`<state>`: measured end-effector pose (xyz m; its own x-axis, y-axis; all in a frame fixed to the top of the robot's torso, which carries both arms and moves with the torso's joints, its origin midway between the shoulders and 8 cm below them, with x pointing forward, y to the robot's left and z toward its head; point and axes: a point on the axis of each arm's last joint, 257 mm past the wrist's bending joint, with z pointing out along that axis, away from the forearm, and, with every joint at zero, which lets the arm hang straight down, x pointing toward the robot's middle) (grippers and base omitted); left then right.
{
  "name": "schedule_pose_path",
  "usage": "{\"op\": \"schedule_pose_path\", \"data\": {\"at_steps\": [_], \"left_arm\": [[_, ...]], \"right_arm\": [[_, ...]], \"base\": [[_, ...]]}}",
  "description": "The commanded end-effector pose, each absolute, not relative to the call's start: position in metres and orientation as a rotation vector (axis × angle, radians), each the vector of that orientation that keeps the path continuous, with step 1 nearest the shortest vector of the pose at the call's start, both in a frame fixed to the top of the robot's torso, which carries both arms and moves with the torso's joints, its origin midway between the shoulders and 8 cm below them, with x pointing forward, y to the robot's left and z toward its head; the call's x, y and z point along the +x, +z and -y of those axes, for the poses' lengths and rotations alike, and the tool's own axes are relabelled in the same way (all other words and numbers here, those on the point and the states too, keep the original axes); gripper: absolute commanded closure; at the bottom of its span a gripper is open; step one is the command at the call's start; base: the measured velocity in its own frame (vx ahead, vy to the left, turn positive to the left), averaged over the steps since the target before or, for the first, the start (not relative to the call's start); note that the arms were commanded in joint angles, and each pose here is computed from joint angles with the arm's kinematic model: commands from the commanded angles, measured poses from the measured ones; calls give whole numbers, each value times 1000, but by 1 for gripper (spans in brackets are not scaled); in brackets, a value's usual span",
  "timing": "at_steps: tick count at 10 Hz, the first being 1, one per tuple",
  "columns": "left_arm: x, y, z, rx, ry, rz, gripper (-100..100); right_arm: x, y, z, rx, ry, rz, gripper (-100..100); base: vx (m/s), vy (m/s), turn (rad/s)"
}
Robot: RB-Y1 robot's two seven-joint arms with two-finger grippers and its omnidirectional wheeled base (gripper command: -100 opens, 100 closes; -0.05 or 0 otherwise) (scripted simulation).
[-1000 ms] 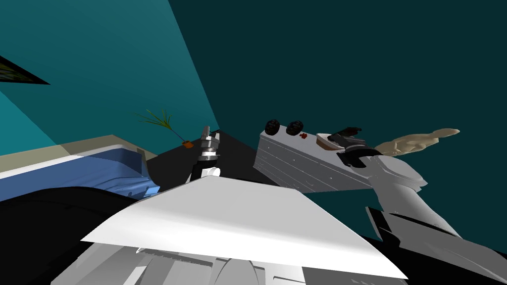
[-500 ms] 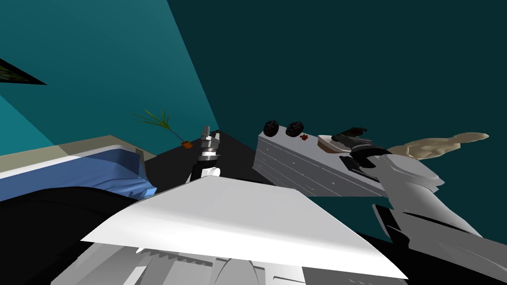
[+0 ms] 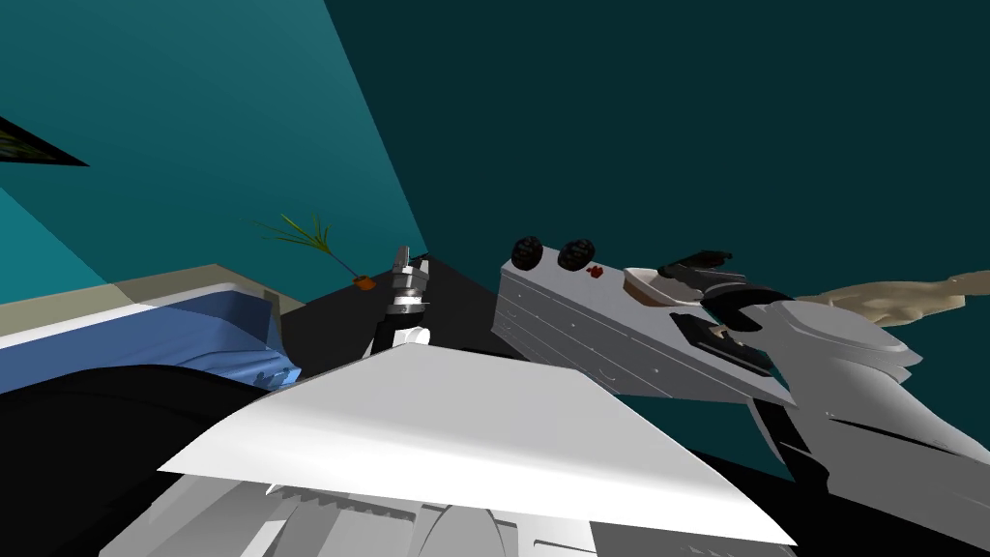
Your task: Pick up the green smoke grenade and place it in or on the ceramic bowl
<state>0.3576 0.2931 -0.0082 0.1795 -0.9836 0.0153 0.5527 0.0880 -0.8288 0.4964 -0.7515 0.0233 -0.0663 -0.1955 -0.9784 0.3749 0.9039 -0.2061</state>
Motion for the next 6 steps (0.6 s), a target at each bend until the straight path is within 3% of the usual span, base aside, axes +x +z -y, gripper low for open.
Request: {"op": "schedule_pose_path", "data": {"at_steps": [1,3,4,6], "left_arm": [[358,-8,-293,-820,-1278,-664,0],[358,-8,-293,-820,-1278,-664,0],[358,-8,-293,-820,-1278,-664,0],[358,-8,-293,-820,-1278,-664,0]], "right_arm": [[492,23,759,146,-481,-1585,100],[492,23,759,146,-484,-1587,100],[491,23,759,145,-485,-1589,-100],[491,23,759,145,-485,-1589,-100]], "base": [[43,-45,21],[17,-21,6],[0,0,0],[0,0,0]]}}
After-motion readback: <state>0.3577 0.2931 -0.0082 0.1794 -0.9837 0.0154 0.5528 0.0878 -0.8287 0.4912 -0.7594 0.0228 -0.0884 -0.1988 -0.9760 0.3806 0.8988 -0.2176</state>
